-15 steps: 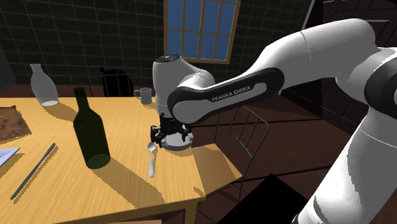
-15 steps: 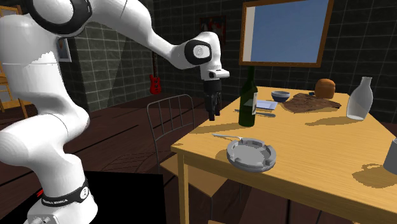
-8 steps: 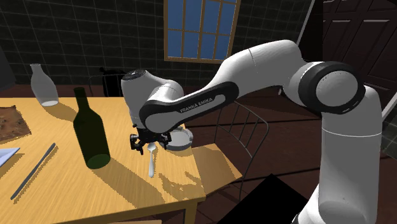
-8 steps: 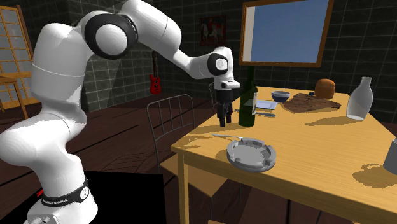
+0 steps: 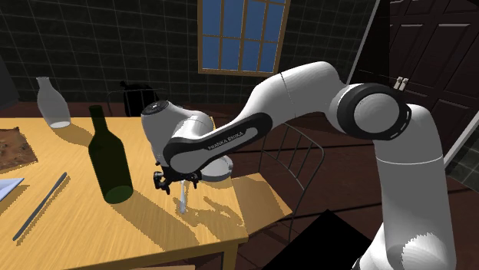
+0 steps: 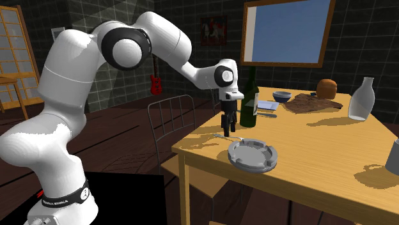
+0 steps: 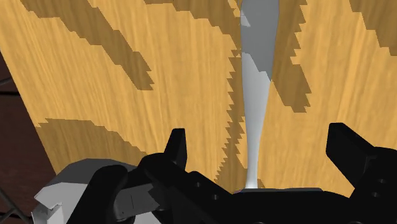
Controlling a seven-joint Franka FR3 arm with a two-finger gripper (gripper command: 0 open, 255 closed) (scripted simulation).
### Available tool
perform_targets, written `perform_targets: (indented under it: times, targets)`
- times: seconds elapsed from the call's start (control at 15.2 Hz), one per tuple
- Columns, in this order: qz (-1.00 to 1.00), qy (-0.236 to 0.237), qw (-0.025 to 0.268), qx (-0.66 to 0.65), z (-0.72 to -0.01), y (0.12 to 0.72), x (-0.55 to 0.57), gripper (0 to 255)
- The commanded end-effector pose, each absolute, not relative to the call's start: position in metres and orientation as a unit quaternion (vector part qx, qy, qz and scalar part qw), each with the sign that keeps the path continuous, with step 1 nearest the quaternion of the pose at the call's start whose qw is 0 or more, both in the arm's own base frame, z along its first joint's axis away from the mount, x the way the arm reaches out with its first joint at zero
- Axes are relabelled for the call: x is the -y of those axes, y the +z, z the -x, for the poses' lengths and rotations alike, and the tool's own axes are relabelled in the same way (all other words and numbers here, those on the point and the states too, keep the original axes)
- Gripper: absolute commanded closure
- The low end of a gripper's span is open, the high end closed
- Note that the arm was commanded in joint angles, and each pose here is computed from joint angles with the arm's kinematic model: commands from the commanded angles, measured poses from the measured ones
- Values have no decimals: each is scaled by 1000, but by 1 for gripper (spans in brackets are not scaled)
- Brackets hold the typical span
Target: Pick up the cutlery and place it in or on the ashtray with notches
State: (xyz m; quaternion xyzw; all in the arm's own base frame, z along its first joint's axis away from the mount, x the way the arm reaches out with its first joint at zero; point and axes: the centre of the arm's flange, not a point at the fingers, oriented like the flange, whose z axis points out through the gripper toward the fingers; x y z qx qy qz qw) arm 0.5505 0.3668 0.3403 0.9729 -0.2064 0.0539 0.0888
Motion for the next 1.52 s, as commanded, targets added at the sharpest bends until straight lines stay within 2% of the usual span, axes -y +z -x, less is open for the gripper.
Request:
perform_targets:
  times: [0.0, 0.53, 0.59, 1.19, 1.45]
  targets:
    - [-973, 54, 89, 206, -552, 333, -365, 0]
    - [-973, 54, 89, 206, -552, 333, -365, 0]
    - [-973, 54, 89, 206, -552, 333, -365, 255]
    - [-973, 54, 89, 206, -552, 333, -365, 255]
    - [-973, 54, 89, 206, -552, 354, -365, 255]
